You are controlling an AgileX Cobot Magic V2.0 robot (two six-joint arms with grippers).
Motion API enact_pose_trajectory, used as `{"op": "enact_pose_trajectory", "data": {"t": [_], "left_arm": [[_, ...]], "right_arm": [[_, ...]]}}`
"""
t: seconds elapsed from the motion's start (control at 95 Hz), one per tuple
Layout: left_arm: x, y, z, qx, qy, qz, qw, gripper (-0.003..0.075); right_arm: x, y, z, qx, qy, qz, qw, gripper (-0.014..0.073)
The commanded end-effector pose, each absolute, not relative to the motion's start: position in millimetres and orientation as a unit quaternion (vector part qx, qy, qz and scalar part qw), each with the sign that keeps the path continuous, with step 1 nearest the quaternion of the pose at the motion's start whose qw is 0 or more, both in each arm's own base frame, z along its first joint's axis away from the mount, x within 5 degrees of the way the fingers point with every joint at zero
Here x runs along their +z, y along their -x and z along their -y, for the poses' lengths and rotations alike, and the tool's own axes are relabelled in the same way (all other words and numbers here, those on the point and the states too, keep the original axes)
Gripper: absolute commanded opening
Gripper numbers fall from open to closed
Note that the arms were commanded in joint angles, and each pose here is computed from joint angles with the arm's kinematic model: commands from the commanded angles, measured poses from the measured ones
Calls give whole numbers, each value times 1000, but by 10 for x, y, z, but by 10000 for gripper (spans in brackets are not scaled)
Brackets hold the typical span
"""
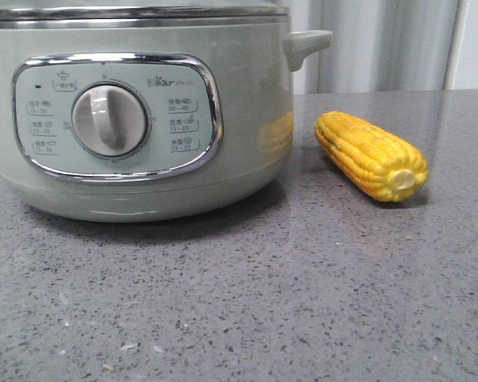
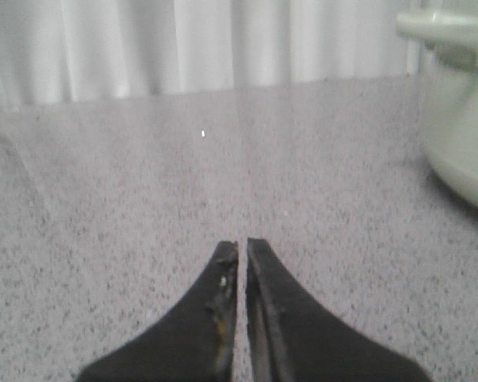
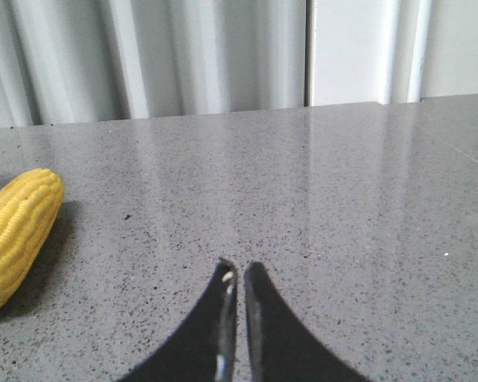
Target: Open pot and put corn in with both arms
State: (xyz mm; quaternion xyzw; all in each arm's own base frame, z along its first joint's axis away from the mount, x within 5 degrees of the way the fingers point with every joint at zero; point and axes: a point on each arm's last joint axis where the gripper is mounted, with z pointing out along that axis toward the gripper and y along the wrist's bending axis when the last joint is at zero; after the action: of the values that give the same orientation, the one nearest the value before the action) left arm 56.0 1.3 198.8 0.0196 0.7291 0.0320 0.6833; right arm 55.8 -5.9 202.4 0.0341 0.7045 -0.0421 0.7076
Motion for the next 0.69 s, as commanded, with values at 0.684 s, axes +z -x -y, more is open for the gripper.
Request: {"op": "enact_pose_trajectory", "data": {"t": [0.684], "left_arm": [[2616, -608, -11, 34, -18, -667, 744, -20]], "right_arm": [[2450, -629, 55, -19, -50, -730, 681, -48]]}}
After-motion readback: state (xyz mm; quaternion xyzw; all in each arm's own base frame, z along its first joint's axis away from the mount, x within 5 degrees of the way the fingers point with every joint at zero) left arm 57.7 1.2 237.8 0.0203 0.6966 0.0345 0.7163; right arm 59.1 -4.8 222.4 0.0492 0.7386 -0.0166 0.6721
